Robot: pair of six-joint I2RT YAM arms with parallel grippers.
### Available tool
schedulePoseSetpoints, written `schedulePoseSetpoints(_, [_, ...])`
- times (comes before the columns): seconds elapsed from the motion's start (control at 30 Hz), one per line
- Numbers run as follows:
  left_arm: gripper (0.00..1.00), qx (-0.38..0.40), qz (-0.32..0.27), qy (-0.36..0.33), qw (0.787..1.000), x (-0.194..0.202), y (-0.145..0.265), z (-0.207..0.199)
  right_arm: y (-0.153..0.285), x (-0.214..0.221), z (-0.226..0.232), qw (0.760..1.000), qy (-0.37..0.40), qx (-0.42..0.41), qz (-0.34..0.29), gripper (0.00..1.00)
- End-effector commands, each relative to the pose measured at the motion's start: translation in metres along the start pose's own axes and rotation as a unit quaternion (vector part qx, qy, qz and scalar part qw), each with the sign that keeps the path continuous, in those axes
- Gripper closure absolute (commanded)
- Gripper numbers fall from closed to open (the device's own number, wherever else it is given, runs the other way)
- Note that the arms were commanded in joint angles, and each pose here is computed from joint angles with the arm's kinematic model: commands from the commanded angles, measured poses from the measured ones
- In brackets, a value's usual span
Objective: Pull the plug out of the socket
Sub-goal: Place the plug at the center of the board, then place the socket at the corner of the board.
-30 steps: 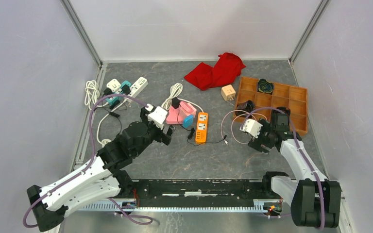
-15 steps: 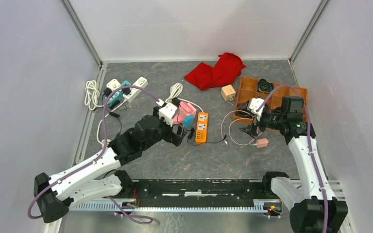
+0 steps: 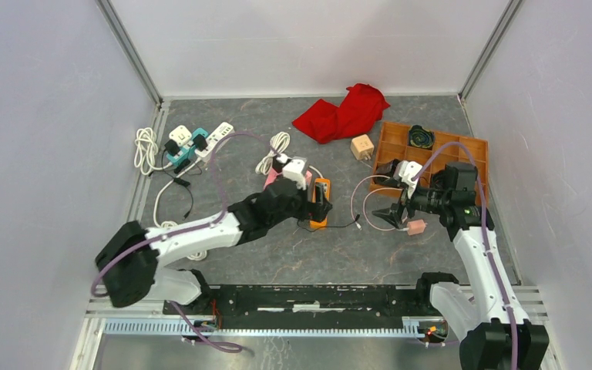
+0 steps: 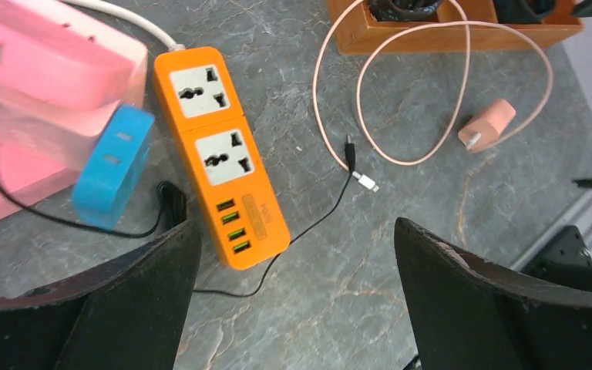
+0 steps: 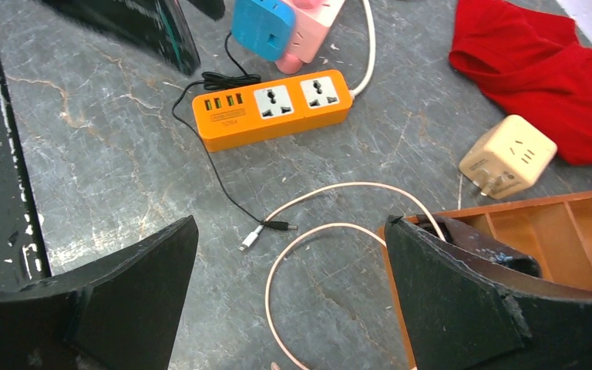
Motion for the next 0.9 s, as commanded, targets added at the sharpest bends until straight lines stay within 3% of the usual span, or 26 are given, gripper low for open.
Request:
schedulePoseSetpoints(0.0, [0.0, -0.065, -0.027, -0.003, 0.998, -0.012, -0.023, -0.022, 0.003, -0.006, -0.007, 0.999, 0.01, 0.035, 0.005, 0.02])
schedulePoseSetpoints(0.4, [0.0, -0.207, -0.001, -0.083, 0.975, 0.02, -0.082, -0.013, 0.001, 0.001, -0.011, 0.999, -0.009, 0.047, 0.018, 0.02])
schedulePoseSetpoints(0.87, [0.03, -0.247, 0.019, -0.099, 0.964, 0.045, -0.11, 0.003, 0.001, 0.004, -0.012, 0.998, -0.01, 0.054, 0.024, 0.02])
Point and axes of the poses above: each gripper's point midway between its finger pads, its own y axis back along the fingers, its own z axis along the line the jaws close on, x = y × z, the point moved 7 cm from there along y, back along the fingers, and after that the axes turned 5 degrees about y, right-handed, at the moved point
